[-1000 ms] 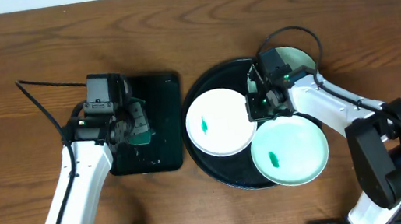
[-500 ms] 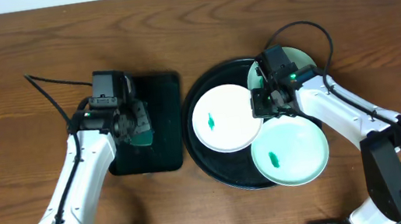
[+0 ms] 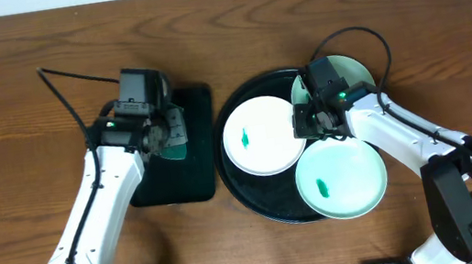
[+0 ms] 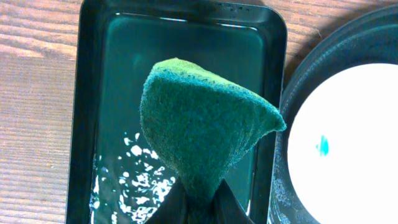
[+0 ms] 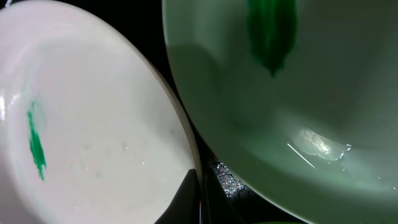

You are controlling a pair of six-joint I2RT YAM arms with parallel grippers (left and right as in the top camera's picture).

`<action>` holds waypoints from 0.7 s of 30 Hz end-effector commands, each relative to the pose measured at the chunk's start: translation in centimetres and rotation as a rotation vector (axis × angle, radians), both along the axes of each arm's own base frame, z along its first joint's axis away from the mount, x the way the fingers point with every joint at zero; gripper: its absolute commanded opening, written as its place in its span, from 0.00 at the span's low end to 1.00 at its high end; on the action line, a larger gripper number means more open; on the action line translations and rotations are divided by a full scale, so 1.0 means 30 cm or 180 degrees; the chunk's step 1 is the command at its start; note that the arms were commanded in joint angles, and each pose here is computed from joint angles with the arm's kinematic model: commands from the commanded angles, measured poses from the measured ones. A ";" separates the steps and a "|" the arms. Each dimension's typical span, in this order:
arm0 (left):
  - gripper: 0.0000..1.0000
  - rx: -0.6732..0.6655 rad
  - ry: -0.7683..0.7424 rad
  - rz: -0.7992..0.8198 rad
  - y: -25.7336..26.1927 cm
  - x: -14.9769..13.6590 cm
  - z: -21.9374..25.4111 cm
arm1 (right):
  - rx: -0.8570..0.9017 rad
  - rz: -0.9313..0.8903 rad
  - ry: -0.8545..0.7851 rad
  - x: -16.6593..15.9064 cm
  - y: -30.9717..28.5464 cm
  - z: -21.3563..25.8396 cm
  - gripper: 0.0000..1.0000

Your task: Clean dirty plates on tray and stack at the side

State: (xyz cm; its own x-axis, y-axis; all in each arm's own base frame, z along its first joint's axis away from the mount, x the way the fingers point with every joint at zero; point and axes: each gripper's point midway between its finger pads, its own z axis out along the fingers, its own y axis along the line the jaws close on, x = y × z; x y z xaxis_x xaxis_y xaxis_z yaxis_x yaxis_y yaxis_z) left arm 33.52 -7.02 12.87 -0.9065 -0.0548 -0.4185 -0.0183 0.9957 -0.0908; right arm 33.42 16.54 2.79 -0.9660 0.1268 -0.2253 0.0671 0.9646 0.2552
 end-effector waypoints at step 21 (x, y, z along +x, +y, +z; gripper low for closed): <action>0.07 0.0109 -0.0129 0.0076 0.019 0.025 0.036 | 0.0144 -0.0150 -0.0024 -0.020 0.012 -0.065 0.01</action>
